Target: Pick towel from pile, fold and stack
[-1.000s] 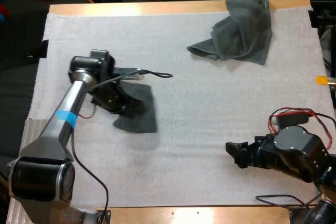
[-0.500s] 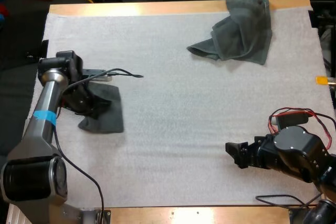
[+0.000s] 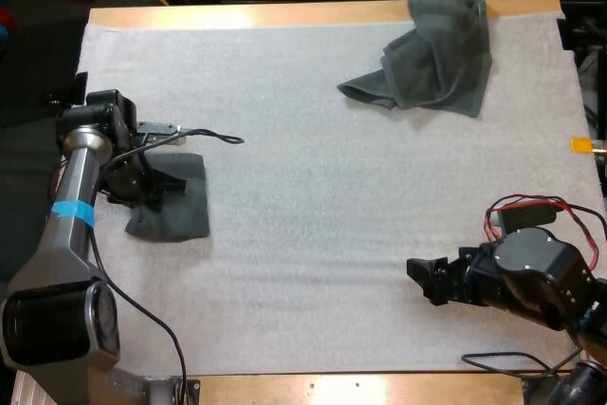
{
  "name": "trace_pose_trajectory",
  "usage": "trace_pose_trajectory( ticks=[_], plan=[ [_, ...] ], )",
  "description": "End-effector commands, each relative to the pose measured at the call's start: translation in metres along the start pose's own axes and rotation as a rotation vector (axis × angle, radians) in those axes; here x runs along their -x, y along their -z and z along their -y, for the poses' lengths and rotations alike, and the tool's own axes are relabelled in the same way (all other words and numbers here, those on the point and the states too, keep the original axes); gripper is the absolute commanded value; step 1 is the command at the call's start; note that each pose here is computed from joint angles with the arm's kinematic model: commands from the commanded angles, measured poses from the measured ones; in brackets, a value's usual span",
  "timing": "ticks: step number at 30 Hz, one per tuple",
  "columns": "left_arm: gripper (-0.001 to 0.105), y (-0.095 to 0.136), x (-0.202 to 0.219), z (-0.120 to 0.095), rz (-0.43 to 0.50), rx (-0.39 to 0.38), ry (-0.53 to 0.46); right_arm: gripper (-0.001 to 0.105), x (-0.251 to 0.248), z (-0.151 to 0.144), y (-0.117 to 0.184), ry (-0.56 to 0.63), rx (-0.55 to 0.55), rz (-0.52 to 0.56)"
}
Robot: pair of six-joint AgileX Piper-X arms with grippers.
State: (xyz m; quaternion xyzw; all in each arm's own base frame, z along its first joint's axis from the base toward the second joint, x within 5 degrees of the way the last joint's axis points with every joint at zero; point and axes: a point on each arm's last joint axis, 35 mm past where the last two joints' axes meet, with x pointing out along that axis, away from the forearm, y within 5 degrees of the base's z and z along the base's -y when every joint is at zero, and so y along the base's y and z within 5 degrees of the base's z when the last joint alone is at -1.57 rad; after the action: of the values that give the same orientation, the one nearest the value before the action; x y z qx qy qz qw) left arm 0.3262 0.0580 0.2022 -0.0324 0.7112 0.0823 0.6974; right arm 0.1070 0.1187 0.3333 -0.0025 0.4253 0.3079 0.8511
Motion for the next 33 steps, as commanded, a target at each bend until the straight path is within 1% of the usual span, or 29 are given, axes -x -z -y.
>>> trace_pose_trajectory(
  ticks=[1, 2, 4, 8, 12, 15, 20, 24, 28, 30, 33],
  plan=[
    [0.061, 0.0, 0.006, -0.002, 0.021, 0.003, -0.046, 0.079, 0.004, 0.0, -0.001, -0.01, -0.001, 0.006],
    [0.066, 0.0, 0.006, -0.003, 0.02, 0.004, -0.07, 0.079, 0.004, 0.0, -0.001, -0.01, -0.001, 0.006],
    [0.07, 0.0, 0.006, -0.005, 0.021, 0.011, -0.115, 0.079, 0.004, 0.0, -0.001, -0.01, -0.001, 0.006],
    [0.069, -0.001, 0.007, -0.007, 0.022, 0.036, -0.164, 0.079, 0.004, 0.0, -0.001, -0.01, -0.001, 0.006],
    [0.069, 0.0, 0.01, -0.006, 0.027, 0.049, -0.154, 0.079, 0.004, 0.0, -0.001, -0.01, -0.001, 0.006],
    [0.069, 0.003, 0.019, -0.005, 0.051, 0.056, -0.101, 0.079, 0.004, 0.0, -0.001, -0.01, -0.001, 0.006],
    [0.069, 0.012, 0.044, -0.001, 0.13, 0.056, 0.058, 0.079, 0.004, 0.0, -0.001, -0.01, -0.001, 0.006],
    [0.069, 0.024, 0.071, -0.002, 0.216, 0.057, 0.084, 0.079, 0.004, 0.0, -0.001, -0.01, 0.022, 0.006],
    [0.069, 0.041, 0.099, -0.003, 0.305, 0.051, 0.137, 0.079, 0.004, 0.0, -0.001, 0.002, 0.082, 0.013],
    [0.069, 0.051, 0.112, -0.002, 0.341, 0.049, 0.167, 0.079, 0.004, 0.001, -0.001, 0.021, 0.096, 0.019],
    [0.069, 0.066, 0.132, 0.002, 0.398, 0.059, 0.215, 0.079, 0.003, 0.003, -0.002, 0.088, 0.112, 0.035]
  ],
)
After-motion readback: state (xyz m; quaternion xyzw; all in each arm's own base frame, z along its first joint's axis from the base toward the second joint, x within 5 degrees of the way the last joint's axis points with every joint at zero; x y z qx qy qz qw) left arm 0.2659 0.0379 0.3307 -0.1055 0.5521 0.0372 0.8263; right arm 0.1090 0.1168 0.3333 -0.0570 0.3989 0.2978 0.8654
